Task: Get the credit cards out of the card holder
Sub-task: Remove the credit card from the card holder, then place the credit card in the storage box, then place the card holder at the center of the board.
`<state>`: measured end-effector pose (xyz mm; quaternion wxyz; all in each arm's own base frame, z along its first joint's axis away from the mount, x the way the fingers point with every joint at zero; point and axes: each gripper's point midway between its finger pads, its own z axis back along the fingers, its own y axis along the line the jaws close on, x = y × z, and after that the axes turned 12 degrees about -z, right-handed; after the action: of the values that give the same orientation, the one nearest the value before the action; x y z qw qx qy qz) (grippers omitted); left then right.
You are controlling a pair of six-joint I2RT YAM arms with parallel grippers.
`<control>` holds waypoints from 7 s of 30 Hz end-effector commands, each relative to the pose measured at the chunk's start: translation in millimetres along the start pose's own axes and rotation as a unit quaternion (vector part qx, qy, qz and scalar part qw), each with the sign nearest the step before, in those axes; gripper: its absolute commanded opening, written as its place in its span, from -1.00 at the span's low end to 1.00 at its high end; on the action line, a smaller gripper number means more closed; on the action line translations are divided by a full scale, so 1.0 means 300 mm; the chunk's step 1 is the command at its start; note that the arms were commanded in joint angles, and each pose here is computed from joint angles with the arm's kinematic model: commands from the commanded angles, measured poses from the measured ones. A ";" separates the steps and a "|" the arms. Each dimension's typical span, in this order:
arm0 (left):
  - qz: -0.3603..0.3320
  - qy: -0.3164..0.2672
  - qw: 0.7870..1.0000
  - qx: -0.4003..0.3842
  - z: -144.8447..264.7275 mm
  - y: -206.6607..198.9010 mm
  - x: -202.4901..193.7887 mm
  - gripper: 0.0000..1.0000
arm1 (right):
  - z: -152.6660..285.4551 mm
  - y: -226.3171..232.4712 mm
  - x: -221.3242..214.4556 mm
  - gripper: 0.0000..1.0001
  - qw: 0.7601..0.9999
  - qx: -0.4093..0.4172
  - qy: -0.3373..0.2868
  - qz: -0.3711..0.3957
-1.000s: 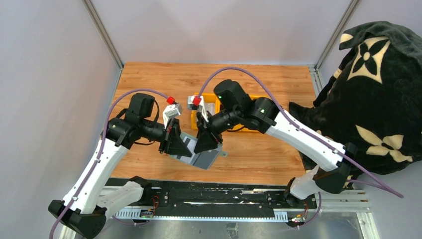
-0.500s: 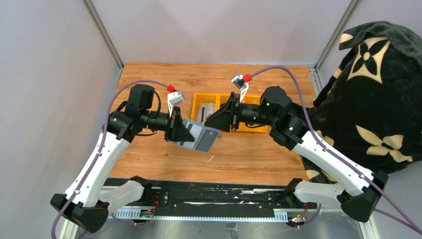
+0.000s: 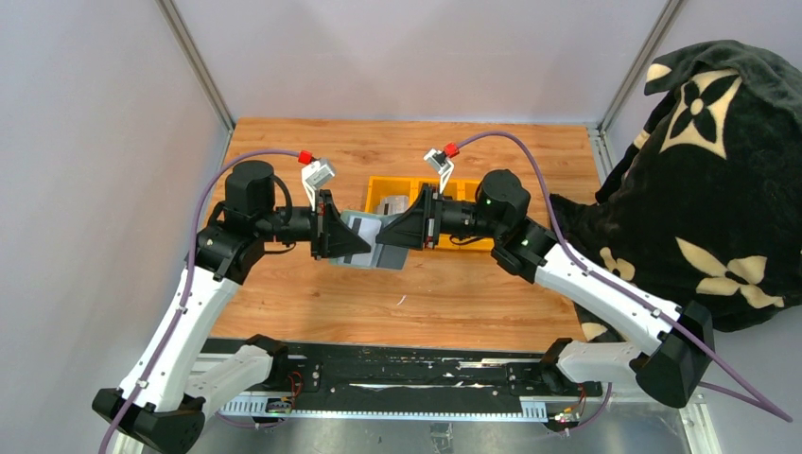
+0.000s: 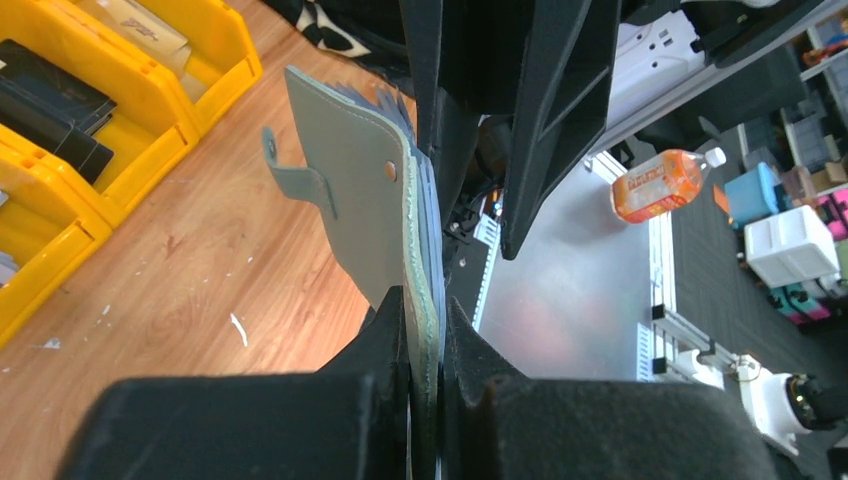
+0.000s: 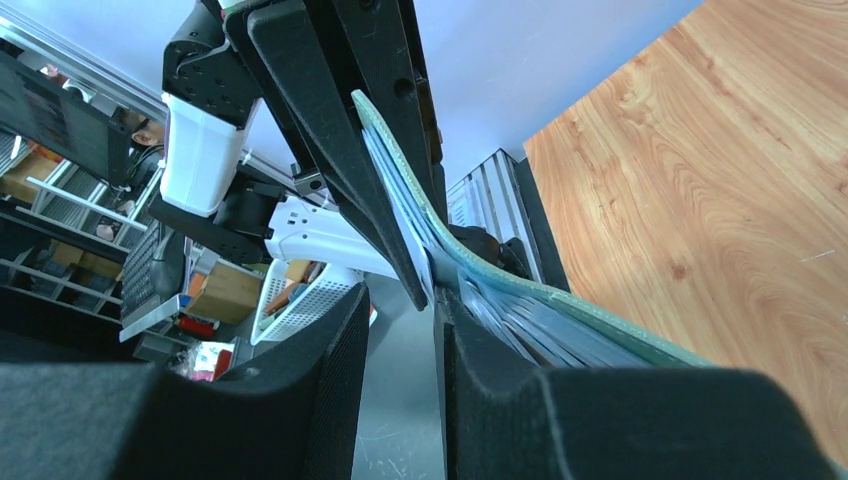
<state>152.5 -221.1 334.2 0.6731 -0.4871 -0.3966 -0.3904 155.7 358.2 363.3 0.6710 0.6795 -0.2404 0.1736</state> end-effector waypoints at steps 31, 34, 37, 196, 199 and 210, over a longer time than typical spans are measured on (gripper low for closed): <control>-0.017 -0.011 0.994 -0.109 0.033 -0.147 0.020 -0.29 | -0.145 -0.072 0.003 -1.00 0.999 0.000 -0.027 -0.043; -0.012 -0.010 0.992 -0.126 0.042 -0.172 0.026 -0.29 | -0.119 -0.079 0.002 -1.00 0.998 0.007 -0.030 -0.054; -0.008 -0.010 0.990 -0.138 0.048 -0.188 0.030 -0.30 | -0.088 -0.081 0.003 -1.00 0.997 0.016 -0.039 -0.060; -0.416 0.550 0.723 0.047 -0.054 0.692 -0.665 -0.31 | 0.164 -0.757 0.320 0.19 0.904 -0.417 -0.088 0.026; -0.415 0.546 0.726 0.045 -0.043 0.673 -0.678 0.01 | 0.176 -0.767 0.282 0.19 0.906 -0.416 -0.079 0.016; -0.322 0.542 0.771 -0.092 0.017 0.444 -0.865 -0.01 | 0.249 -0.763 0.217 0.20 0.904 -0.420 -0.081 -0.008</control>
<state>205.2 -151.2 54.9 0.5689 -0.0442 -0.0822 -0.8171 336.0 284.0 193.5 0.8824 0.3348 -0.3305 0.0074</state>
